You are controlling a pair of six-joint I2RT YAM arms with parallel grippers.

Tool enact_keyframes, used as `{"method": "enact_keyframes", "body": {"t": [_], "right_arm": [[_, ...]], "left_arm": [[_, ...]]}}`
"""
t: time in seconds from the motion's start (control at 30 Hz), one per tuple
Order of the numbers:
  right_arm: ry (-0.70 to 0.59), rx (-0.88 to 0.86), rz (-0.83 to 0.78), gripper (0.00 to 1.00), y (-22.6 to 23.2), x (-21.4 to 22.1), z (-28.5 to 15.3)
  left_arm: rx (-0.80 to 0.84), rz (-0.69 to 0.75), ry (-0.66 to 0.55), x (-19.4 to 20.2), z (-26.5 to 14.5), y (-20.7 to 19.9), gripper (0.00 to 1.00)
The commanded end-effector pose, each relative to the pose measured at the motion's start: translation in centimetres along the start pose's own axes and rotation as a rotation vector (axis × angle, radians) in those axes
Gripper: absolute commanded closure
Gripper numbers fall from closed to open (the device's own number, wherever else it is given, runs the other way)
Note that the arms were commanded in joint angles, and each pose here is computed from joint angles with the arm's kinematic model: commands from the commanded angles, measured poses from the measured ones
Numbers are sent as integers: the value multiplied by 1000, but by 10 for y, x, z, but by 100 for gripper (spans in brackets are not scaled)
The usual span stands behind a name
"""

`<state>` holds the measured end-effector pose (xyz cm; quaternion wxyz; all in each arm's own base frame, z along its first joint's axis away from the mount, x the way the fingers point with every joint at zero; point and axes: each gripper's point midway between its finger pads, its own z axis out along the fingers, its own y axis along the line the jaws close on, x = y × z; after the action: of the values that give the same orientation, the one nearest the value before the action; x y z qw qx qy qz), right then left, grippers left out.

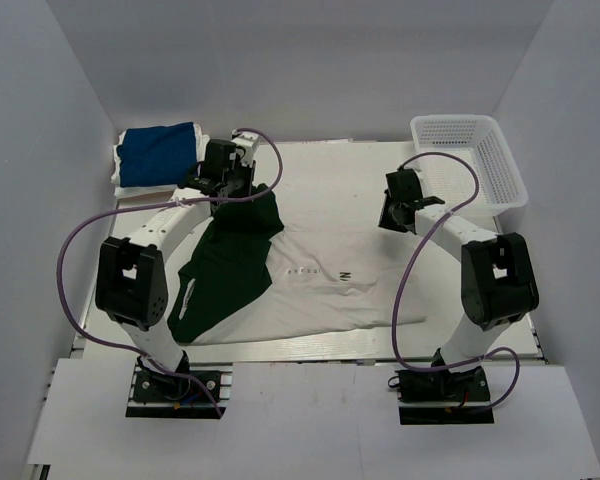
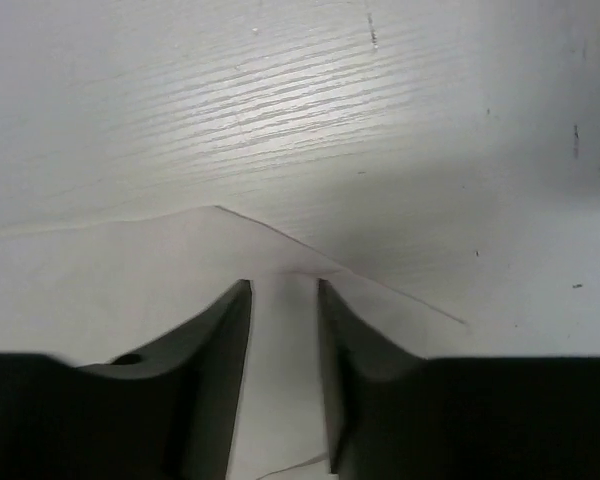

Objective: Fold and stack the t-shirts
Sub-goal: Grap the side of the flattened tshirt furthest away from the robot with both arms

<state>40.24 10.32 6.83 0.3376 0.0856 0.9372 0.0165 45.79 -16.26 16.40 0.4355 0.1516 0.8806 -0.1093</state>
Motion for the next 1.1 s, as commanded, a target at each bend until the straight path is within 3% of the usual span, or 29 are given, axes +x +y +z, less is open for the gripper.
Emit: {"method": "enact_keyframes", "body": {"t": [0.0, 0.03, 0.13, 0.23, 0.47, 0.7, 0.87, 1.07], "right_arm": [[31, -61, -88, 57, 10, 2, -1], [54, -29, -88, 51, 3, 4, -2], [63, 39, -91, 49, -12, 9, 2], [94, 67, -113, 37, -24, 25, 7], [125, -23, -274, 38, -18, 34, 32], [89, -52, -326, 41, -11, 22, 45], [74, -107, -392, 31, -1, 16, 41], [32, -194, -574, 31, 6, 12, 33]], "left_arm": [[23, -19, -68, -22, -15, -7, 100], [38, -20, -54, -19, -13, -10, 100], [38, -22, -40, -18, -7, -9, 100], [28, -14, -31, -16, -8, -7, 100], [6, -7, -4, -8, -2, -2, 100], [6, -7, -4, -9, -3, -3, 100], [6, 1, 5, -8, -1, -2, 100], [6, 1, 5, -9, 1, -2, 100]]}}
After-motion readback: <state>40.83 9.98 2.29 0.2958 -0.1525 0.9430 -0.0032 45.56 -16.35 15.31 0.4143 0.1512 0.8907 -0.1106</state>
